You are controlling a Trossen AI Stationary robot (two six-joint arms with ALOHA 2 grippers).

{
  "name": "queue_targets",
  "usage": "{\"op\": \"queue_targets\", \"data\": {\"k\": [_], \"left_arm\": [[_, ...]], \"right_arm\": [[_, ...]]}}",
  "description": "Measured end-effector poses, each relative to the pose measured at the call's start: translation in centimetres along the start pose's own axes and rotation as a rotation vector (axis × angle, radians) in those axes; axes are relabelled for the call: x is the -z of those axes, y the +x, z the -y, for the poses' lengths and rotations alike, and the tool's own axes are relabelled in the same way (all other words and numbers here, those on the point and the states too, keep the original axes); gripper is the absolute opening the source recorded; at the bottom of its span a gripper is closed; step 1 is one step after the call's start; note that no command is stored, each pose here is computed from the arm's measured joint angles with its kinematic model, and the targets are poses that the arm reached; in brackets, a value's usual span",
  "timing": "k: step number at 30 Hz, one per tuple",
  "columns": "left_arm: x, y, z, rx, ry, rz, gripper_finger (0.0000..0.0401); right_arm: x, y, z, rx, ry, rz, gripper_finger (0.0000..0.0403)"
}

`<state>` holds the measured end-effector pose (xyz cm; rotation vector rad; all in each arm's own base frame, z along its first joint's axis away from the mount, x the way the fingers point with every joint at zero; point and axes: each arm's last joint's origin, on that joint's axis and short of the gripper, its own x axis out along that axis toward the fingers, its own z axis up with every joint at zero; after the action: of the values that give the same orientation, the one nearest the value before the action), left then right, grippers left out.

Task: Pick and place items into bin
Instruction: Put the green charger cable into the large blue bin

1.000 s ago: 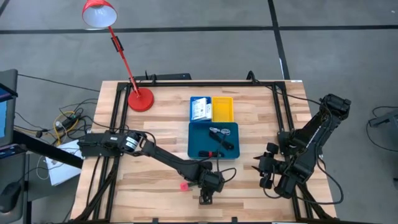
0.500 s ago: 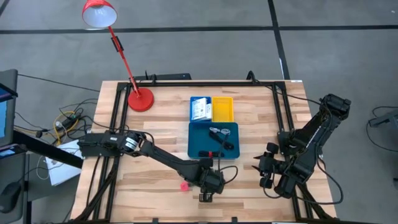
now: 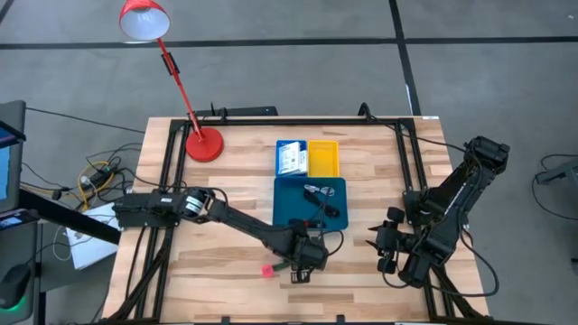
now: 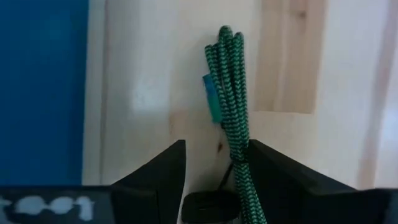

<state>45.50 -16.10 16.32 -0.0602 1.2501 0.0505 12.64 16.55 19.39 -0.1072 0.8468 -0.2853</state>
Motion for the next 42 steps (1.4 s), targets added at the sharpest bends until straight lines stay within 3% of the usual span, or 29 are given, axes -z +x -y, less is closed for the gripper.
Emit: {"op": "queue_targets", "data": {"k": [7, 14, 22, 26, 33, 38, 42], "left_arm": [[0.0, 0.5, -0.6, 0.004, -0.057, -0.028, 0.0162], [0.3, 2.5, -0.3, 0.038, -0.057, -0.067, 0.0162], [0.1, 2.7, -0.2, 0.032, -0.054, -0.052, 0.0158], [0.1, 2.7, 0.0, 0.027, -0.047, -0.037, 0.0125], [0.0, 2.6, 0.4, 0.011, -0.041, -0.006, 0.0021], [-0.9, 1.5, 1.3, -0.042, -0.014, 0.045, 0.0016], [-2.1, -1.2, 1.9, -0.066, 0.02, 0.107, 0.001]], "right_arm": [[0.0, 0.0, 0.0, 0.0, 0.0, 0.0, 0.0164], [0.0, 0.0, 0.0, -0.001, 0.0, 0.0, 0.0168], [0.0, 0.0, -0.1, -0.006, 0.005, 0.003, 0.0166], [0.0, 0.0, -0.1, -0.008, 0.007, 0.004, 0.0167], [0.0, 0.0, -0.1, -0.009, 0.0, 0.005, 0.0167], [-0.1, 0.0, -0.1, -0.01, -0.002, 0.005, 0.0164], [-0.1, 0.0, -0.1, -0.01, -0.002, 0.005, 0.0164]]}}
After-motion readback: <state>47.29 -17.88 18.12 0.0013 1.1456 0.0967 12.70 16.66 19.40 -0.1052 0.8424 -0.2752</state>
